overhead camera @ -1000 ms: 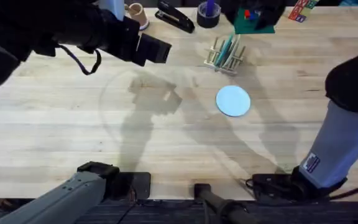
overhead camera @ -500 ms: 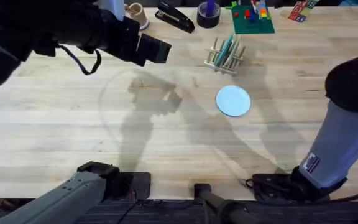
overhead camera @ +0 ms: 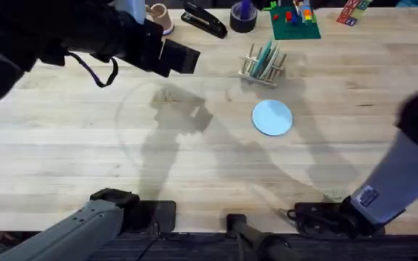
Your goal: Pick up the plates from the table one by one and place each into a slot on the dish rack.
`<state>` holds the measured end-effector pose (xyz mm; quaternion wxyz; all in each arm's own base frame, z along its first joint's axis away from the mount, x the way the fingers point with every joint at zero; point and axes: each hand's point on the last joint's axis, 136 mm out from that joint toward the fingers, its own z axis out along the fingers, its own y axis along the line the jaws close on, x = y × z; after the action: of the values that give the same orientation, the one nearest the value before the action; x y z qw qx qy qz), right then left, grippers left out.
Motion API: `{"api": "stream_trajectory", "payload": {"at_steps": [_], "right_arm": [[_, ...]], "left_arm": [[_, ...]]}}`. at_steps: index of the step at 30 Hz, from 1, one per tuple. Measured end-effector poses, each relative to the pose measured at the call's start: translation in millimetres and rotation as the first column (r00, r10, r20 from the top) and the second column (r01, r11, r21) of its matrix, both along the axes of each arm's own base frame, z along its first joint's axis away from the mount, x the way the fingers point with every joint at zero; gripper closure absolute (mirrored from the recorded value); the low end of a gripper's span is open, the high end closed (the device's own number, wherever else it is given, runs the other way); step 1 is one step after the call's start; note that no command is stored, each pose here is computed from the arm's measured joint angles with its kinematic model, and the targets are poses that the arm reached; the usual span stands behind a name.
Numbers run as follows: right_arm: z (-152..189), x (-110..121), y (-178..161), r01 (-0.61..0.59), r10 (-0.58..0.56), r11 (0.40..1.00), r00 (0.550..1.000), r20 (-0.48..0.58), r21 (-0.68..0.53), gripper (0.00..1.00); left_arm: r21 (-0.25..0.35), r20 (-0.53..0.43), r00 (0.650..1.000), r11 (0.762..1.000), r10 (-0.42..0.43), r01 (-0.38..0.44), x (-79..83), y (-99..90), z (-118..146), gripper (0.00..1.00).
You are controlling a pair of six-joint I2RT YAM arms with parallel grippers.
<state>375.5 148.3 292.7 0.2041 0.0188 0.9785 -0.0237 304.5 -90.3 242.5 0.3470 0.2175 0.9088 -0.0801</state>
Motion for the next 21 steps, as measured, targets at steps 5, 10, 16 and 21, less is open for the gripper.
{"api": "stream_trajectory", "payload": {"at_steps": [5, 10, 16, 21], "right_arm": [[13, -39, -24, -0.004, 0.004, 1.000, 1.000, -0.013, -0.010, 0.008], [1, -73, -48, 0.022, -0.025, 0.999, 0.997, -0.074, -0.034, 0.007], [-19, -110, -83, 0.091, -0.100, 0.994, 0.985, -0.143, -0.066, 0.009], [-20, -143, -104, 0.138, -0.139, 0.990, 0.985, -0.104, -0.019, 0.009]], "left_arm": [[0.000, 0.000, 1.000, 1.000, 0.000, 0.000, 0.0, 0.0, 0, 0.007], [-0.001, 0.000, 1.000, 1.000, 0.000, 0.000, -0.1, -0.2, 0, 0.007], [-0.010, -0.002, 1.000, 1.000, -0.008, 0.008, -0.7, -2.0, 0, 0.007], [-0.024, -0.005, 1.000, 0.999, -0.021, 0.021, -1.9, -5.2, 1, 0.007]]}}
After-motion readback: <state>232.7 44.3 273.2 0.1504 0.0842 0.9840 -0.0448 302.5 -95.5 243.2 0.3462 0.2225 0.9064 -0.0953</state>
